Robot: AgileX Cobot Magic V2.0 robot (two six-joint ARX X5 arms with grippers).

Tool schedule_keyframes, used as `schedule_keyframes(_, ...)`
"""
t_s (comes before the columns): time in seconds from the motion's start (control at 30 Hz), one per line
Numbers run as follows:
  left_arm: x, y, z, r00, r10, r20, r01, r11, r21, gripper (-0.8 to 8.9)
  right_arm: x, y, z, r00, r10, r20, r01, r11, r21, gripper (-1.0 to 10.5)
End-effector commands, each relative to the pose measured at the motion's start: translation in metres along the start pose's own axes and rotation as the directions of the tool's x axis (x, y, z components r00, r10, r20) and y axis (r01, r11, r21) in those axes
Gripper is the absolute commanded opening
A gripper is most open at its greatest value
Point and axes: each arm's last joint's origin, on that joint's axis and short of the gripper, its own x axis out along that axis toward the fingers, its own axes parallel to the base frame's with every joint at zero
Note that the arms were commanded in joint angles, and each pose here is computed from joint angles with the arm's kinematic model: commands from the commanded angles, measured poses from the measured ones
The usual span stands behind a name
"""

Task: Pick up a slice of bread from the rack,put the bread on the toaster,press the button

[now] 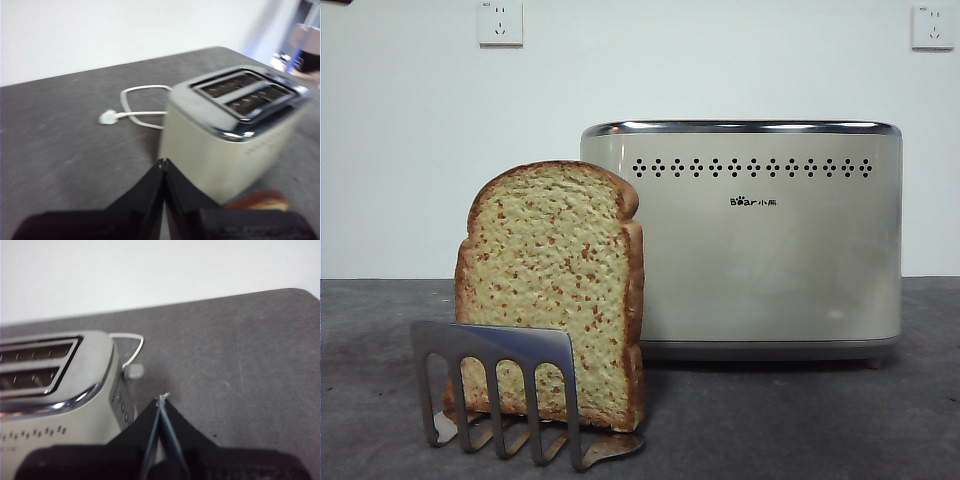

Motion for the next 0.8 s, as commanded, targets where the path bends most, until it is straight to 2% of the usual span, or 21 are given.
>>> schedule_keyframes(0.03,0.007,-0.01,0.009,0.995,-0.097,-0.019,0.099,0.989,0.109,-0.06,0.005,0.003,0.013,0.998,0.035,-0.045,-0.04,0.994,-0.103,-0.1)
schedule_keyframes(0.13,0.018,-0.024,0.017,0.974,-0.208,-0.088,0.222,0.955,0.199,-0.06,0.015,0.005,0.027,0.992,0.087,-0.086,-0.098,0.987,-0.127,-0.1)
schedule_keyframes(0.17,0.022,-0.03,0.02,0.962,-0.248,-0.116,0.27,0.933,0.24,-0.06,0.019,0.006,0.032,0.989,0.108,-0.099,-0.12,0.985,-0.128,-0.1)
schedule_keyframes(0.27,0.033,-0.048,0.028,0.912,-0.355,-0.205,0.408,0.836,0.367,-0.06,0.031,0.009,0.044,0.979,0.152,-0.139,-0.168,0.979,-0.115,-0.1)
schedule_keyframes(0.37,0.042,-0.066,0.036,0.854,-0.425,-0.299,0.519,0.738,0.431,-0.06,0.042,0.011,0.054,0.965,0.182,-0.19,-0.204,0.974,-0.099,-0.1)
schedule_keyframes(0.5,0.054,-0.085,0.044,0.821,-0.419,-0.388,0.569,0.661,0.49,-0.06,0.055,0.013,0.065,0.944,0.217,-0.249,-0.243,0.967,-0.075,-0.1)
schedule_keyframes(0.6,0.062,-0.095,0.047,0.802,-0.425,-0.421,0.595,0.627,0.502,-0.06,0.061,0.013,0.073,0.935,0.217,-0.279,-0.244,0.968,-0.065,-0.1)
schedule_keyframes(0.7,0.068,-0.098,0.049,0.79,-0.427,-0.44,0.61,0.619,0.495,-0.08,0.064,0.014,0.081,0.932,0.216,-0.292,-0.241,0.969,-0.052,0.0)
schedule_keyframes(0.8,0.076,-0.099,0.046,0.763,-0.406,-0.503,0.634,0.621,0.461,-0.08,0.064,0.015,0.087,0.922,0.213,-0.325,-0.239,0.97,-0.043,0.0)
